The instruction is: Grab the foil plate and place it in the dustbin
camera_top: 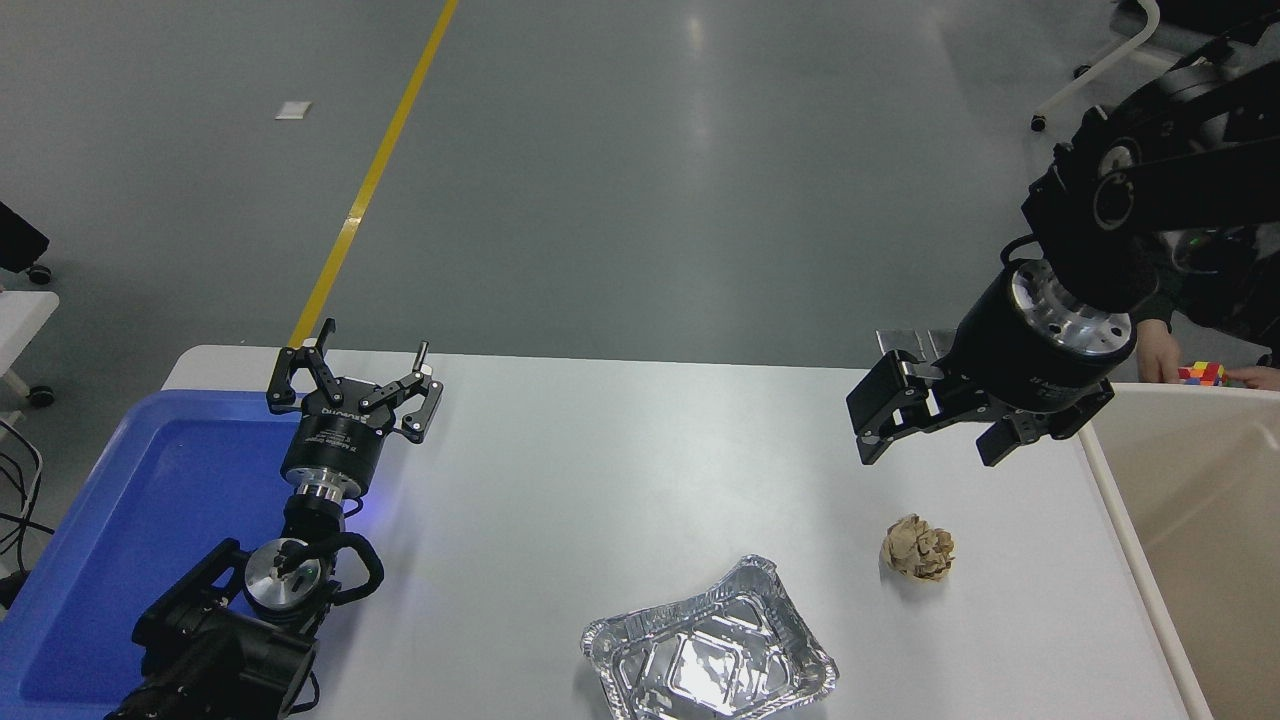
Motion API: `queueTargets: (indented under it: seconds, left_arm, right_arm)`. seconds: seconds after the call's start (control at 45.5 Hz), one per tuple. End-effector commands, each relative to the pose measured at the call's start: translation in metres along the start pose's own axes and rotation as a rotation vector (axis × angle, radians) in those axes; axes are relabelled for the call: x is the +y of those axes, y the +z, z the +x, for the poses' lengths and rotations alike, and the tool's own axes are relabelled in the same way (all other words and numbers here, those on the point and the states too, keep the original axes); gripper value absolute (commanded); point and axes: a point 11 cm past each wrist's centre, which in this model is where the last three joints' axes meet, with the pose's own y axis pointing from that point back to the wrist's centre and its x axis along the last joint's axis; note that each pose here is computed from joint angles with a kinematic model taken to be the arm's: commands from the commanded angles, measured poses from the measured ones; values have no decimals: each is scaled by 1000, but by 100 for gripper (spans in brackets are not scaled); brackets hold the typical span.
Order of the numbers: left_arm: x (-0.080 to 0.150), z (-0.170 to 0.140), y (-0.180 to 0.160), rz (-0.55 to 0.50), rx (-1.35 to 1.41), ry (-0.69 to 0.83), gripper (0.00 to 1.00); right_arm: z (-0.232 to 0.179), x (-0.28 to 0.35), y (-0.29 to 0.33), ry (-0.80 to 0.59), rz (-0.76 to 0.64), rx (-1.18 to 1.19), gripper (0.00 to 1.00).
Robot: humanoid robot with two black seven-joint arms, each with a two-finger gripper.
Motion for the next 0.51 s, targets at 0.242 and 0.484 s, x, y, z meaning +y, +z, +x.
queueTargets:
  seconds: [0.242,0.484]
  left_arm:
    - [0,0,0,0,0,-1,99]
    - [0,0,0,2,0,-1,99]
  right_arm:
    - [1,3,-2,10,2,5,100]
    - [1,0,-4,4,3,9,100]
